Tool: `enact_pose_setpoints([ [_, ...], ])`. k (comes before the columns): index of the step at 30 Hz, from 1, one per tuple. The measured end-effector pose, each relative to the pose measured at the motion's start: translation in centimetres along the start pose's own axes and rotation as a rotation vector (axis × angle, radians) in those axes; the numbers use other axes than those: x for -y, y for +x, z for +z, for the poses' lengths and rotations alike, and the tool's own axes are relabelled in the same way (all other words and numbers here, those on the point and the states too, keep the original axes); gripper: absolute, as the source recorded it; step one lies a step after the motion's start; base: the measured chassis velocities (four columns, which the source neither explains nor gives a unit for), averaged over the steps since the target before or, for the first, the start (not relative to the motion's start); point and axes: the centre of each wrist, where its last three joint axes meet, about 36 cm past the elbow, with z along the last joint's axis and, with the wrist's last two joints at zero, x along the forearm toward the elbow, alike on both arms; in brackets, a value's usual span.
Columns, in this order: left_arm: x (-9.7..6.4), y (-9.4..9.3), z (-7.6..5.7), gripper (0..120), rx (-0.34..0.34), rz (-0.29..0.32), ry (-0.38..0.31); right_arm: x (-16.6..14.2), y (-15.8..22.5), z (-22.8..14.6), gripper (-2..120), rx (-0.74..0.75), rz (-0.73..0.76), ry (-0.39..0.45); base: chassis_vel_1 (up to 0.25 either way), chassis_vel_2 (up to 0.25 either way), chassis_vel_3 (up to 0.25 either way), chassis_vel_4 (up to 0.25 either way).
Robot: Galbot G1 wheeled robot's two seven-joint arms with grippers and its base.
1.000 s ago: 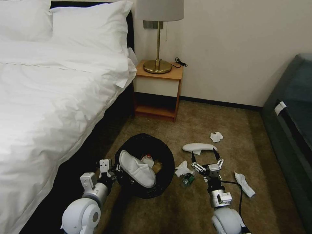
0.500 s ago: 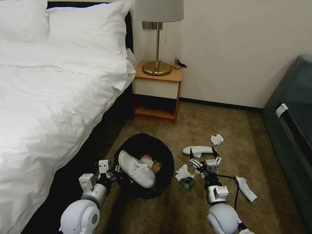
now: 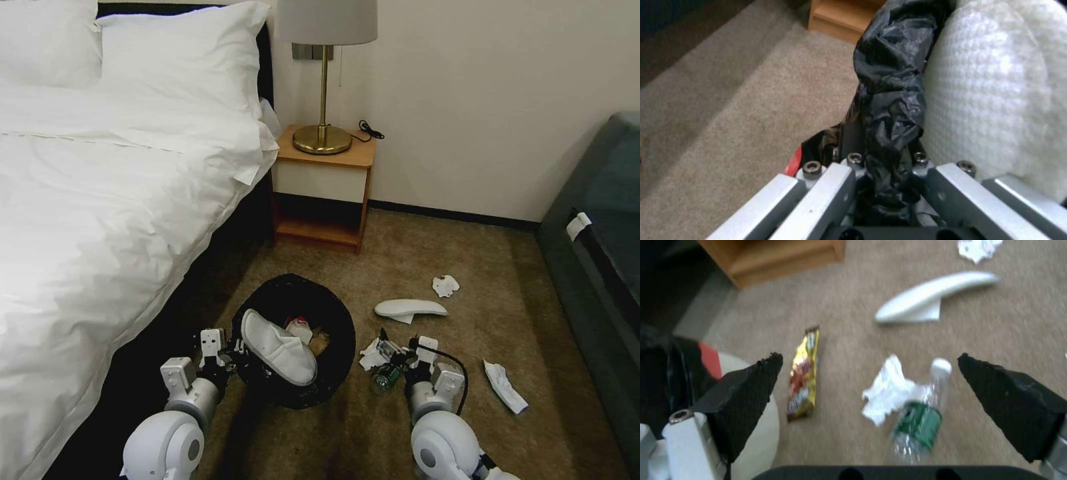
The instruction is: Pick up the trash bin, then pick up the garbage on the floor and place it into the trash bin.
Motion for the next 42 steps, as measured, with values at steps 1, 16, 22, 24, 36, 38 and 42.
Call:
enact_pose_setpoints([
  [1,0.0,0.0,0.0,2,0.000,0.000,0.000,0.0,0.0,0.0,100,0.000,0.000,0.000,0.000,0.000,0.000,0.000],
  [16,0.4,0.2,0.0,2,0.007,0.000,-0.002,-2.6,-2.9,1.7,100,-0.192,0.113,-0.033,0.000,0.000,0.000,0.000],
  [22,0.3,0.4,-0.3,2,0.007,0.008,-0.020,-2.2,-5.1,2.0,100,-0.188,0.157,-0.026,0.000,0.000,0.000,0.000],
  [24,0.3,0.4,-0.3,2,0.007,0.010,-0.021,-2.0,-5.5,2.0,100,-0.185,0.160,-0.025,0.000,0.000,0.000,0.000],
  [36,0.7,0.3,0.0,2,0.000,0.016,-0.028,-1.8,-9.1,2.6,100,-0.166,0.183,-0.004,0.000,0.000,0.000,0.000],
  [38,0.6,0.3,0.0,2,0.002,0.015,-0.030,-1.5,-9.7,3.0,100,-0.165,0.195,0.004,0.000,0.000,0.000,0.000],
  [42,0.5,0.4,-0.1,2,0.004,0.014,-0.032,-1.0,-10.3,3.6,100,-0.161,0.206,0.016,0.000,0.000,0.000,0.000],
])
